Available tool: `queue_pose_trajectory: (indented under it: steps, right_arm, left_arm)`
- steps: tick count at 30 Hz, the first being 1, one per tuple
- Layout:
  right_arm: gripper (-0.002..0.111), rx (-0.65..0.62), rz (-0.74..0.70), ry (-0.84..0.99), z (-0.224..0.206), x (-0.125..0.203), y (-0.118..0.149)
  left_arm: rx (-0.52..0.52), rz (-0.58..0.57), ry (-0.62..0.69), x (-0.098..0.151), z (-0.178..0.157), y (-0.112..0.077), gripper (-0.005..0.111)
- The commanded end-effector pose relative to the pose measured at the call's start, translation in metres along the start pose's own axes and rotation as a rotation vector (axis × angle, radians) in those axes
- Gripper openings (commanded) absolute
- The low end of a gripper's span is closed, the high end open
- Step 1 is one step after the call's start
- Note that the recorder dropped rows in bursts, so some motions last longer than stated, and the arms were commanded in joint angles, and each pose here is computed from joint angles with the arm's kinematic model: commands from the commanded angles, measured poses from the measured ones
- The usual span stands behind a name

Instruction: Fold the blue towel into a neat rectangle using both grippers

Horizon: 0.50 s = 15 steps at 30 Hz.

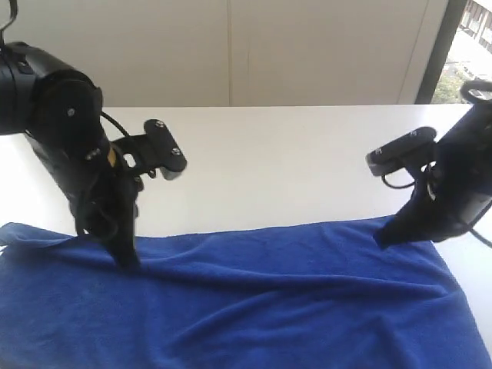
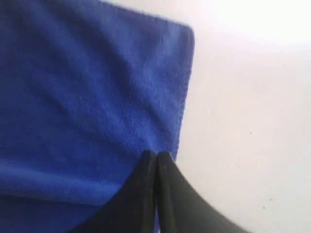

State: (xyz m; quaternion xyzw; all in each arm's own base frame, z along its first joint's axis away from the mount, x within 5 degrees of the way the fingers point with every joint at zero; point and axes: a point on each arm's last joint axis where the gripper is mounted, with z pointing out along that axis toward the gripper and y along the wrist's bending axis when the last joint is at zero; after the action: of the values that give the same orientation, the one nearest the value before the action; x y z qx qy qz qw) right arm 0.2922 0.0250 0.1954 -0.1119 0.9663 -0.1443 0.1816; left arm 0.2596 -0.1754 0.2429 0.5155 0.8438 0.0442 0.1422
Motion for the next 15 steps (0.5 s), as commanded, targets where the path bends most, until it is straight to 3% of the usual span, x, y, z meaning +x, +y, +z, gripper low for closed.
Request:
queue_pose_trajectory:
  steps: [1, 2, 3, 5, 11, 15]
  right_arm:
    - [0.0, -0.298, -0.096, -0.229, -0.052, -0.009, 0.039]
    - [0.0, -0.465, -0.183, -0.275, -0.067, -0.009, 0.071]
    - [0.0, -0.523, -0.216, -0.296, -0.072, -0.009, 0.084]
    - [0.0, -0.671, -0.286, -0.39, -0.084, -0.009, 0.143]
    - [0.0, -0.773, -0.427, -0.45, -0.075, -0.044, 0.283]
    - [0.0, -0.807, -0.433, -0.437, -0.065, -0.062, 0.32]
  left_arm:
    - [0.021, -0.046, 0.104, 0.035, 0.005, 0.041, 0.0]
    - [0.09, -0.078, 0.063, 0.043, 0.005, 0.049, 0.0]
    - [0.108, -0.092, 0.052, 0.046, 0.006, 0.053, 0.0]
    - [0.125, -0.182, 0.037, 0.062, 0.003, 0.068, 0.0]
    - [0.166, -0.271, 0.031, 0.074, -0.004, 0.074, 0.0]
    - [0.164, -0.272, 0.023, 0.074, -0.008, 0.073, 0.0]
